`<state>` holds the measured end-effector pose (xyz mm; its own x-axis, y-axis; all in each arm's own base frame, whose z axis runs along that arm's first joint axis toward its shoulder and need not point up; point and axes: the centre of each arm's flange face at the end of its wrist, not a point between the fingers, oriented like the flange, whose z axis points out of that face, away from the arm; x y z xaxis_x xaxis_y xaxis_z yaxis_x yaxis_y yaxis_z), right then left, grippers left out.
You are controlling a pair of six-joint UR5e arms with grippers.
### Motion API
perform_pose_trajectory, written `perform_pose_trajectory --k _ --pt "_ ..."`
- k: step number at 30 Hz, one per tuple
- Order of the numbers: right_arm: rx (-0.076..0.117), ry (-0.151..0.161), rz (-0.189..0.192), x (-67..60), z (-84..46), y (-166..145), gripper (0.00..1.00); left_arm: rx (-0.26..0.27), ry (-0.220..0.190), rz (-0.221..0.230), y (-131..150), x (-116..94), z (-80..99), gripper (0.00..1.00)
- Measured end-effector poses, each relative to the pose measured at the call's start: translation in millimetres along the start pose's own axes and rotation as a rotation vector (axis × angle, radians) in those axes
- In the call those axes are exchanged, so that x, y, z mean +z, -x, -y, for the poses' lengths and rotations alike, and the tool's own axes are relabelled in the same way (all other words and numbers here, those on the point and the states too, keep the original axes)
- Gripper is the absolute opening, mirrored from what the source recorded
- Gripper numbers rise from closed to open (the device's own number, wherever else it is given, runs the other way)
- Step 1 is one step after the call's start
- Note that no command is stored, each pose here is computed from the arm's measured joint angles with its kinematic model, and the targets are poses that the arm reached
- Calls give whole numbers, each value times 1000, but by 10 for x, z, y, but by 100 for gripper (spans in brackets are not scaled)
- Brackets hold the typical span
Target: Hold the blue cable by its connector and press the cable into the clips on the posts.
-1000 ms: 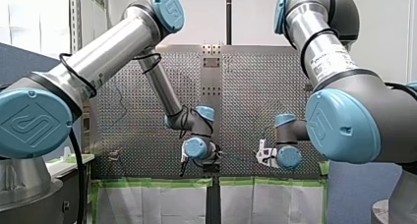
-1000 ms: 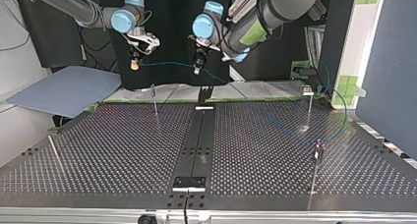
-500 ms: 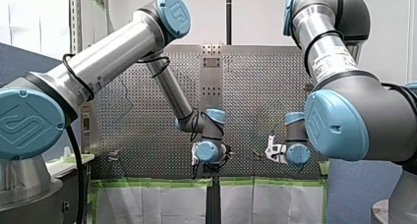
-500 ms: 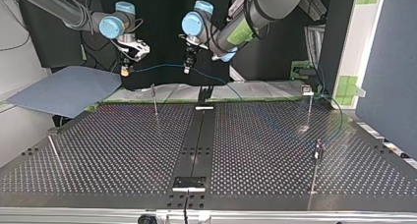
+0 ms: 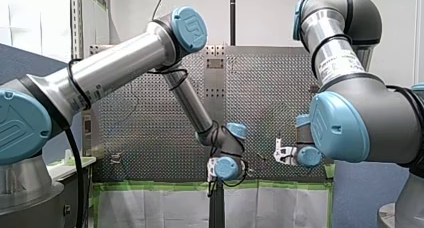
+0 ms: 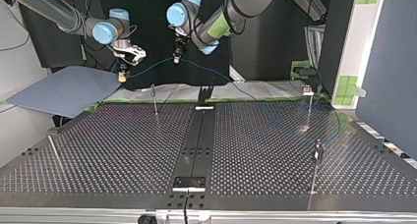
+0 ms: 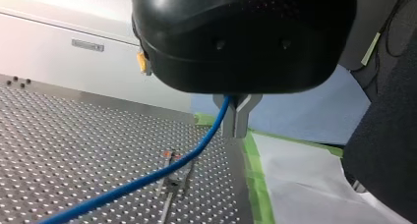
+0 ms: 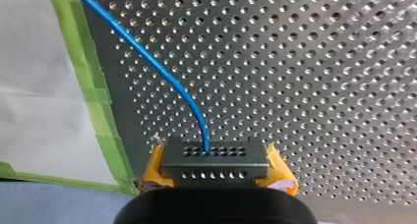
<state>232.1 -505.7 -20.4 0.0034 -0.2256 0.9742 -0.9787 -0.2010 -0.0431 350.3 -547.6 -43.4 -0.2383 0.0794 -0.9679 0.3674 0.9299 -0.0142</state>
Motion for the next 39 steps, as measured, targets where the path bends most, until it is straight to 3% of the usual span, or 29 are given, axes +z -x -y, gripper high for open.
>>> perform_pose_trajectory --k 5,16,24,30,39 --pt "5 15 15 74 -111 113 0 0 18 0 -138 108 44 0" --pt "29 16 -13 344 -387 -46 0 -4 46 -2 -418 380 96 0" --pt "60 -17 -32 519 -548 -184 0 -25 55 31 -229 575 172 0" --pt "77 -5 -29 604 -717 -255 0 -34 61 43 -63 702 207 0" --pt "94 6 -50 744 -892 -389 0 -86 33 86 250 955 257 0"
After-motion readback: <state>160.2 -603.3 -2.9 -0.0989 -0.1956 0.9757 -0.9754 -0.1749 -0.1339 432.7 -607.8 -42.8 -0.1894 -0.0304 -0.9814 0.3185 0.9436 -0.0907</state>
